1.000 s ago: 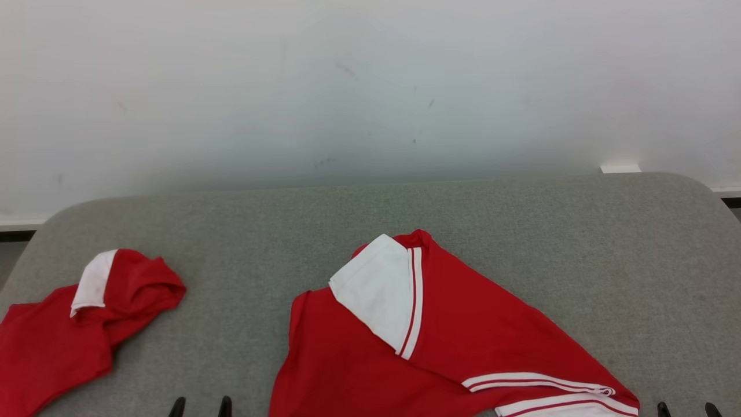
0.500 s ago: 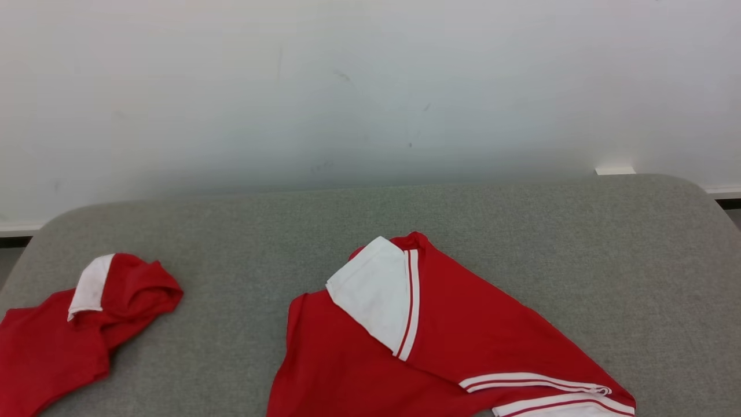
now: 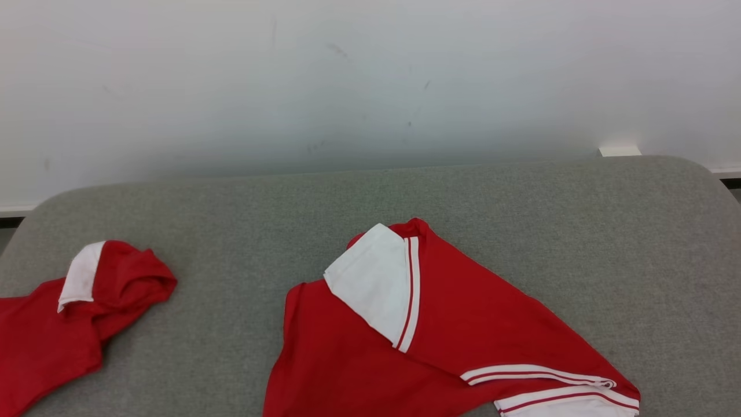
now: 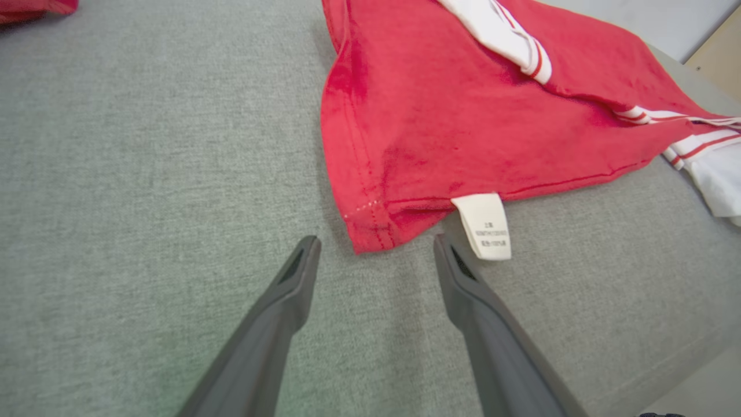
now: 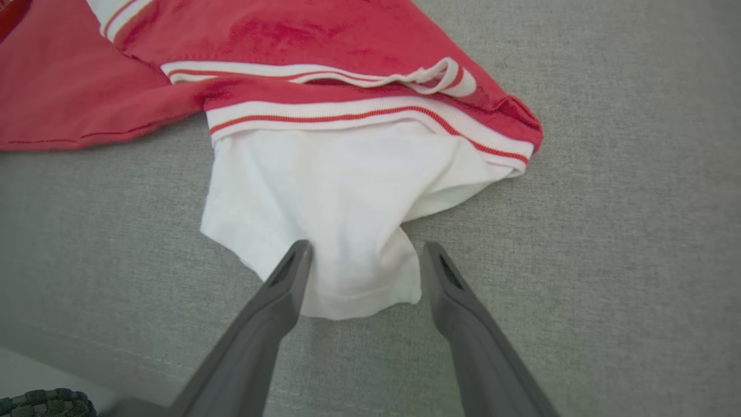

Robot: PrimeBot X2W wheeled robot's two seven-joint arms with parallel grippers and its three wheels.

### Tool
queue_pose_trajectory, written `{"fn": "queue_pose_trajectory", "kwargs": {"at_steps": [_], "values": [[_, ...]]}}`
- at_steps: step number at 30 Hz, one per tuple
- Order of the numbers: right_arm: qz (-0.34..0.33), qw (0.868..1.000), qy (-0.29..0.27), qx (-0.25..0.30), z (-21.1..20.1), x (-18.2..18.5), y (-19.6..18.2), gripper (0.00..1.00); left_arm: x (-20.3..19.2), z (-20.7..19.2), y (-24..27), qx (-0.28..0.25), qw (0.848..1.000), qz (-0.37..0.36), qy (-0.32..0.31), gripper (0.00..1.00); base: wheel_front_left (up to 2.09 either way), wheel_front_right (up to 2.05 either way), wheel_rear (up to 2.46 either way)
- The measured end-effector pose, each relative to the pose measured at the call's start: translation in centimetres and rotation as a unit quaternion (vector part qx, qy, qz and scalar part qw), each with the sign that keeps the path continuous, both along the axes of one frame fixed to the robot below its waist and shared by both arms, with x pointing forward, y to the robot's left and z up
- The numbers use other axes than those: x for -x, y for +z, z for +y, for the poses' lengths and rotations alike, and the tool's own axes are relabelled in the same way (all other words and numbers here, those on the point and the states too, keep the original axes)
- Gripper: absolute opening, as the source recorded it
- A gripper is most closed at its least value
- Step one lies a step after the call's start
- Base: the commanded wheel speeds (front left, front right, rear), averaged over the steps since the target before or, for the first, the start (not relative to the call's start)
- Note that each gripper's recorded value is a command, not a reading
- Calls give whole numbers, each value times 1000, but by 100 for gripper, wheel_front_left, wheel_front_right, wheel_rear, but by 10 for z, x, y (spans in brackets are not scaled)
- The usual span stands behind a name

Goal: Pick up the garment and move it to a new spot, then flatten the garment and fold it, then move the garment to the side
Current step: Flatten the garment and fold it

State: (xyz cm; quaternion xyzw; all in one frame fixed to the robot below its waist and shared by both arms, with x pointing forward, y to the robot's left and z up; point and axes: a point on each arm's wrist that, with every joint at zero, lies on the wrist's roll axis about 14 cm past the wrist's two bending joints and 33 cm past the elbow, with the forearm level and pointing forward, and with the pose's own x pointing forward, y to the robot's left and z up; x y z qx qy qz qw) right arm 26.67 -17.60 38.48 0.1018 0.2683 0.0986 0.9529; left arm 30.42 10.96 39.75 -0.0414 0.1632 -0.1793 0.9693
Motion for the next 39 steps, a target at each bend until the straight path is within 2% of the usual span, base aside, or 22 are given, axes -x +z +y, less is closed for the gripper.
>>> {"fn": "queue_pose_trajectory", "kwargs": {"at_steps": [8, 19, 21, 22, 23, 24, 25, 26, 27, 31, 33, 36, 39], "values": [[21, 1000, 17, 7, 8, -13, -13, 100, -7, -5, -13, -2, 999, 27, -19, 100, 0, 0, 0], [36, 999, 25, 4, 14, -24, -25, 100, -28, -5, -13, 19, 999, 26, -17, 100, 0, 0, 0], [40, 999, 27, 1, 18, -26, -28, 100, -31, -5, -15, 21, 999, 31, -18, 49, 0, 0, 0], [40, 999, 27, 1, 18, -26, -28, 100, -31, -5, -15, 21, 999, 31, -18, 35, 0, 0, 0], [50, 998, 29, -3, 21, -28, -31, 100, -33, -5, -17, 20, 999, 35, -21, 14, 0, 0, 0], [50, 998, 29, -3, 21, -28, -31, 100, -33, -5, -17, 20, 999, 35, -21, 0, 0, 0, 0], [57, 998, 30, -5, 22, -29, -34, 96, -33, -6, -18, 21, 999, 38, -23, 0, 0, 0, 0], [65, 997, 32, -11, 25, -29, -35, 44, -34, -7, -19, 21, 999, 39, -27, 0, 0, 0, 0], [71, 997, 34, -14, 27, -29, -36, 0, -33, -10, -20, 22, 998, 42, -32, 0, 0, 0, 0], [73, 995, 18, -63, 36, -35, -28, 0, -29, -16, -18, 38, 997, 50, -36, 0, 0, 0, 0], [57, 991, 12, -118, 54, -40, -13, 0, -27, -19, -14, 56, 996, 54, -33, 0, 0, 0, 0], [4, 981, 1, -193, 68, -55, 24, 0, -25, -25, -2, 92, 994, 52, -27, 0, 0, 0, 0], [-65, 968, -14, -242, 56, -70, 70, 0, -31, -30, 30, 148, 988, 27, -21, 0, 0, 0, 0]]}}
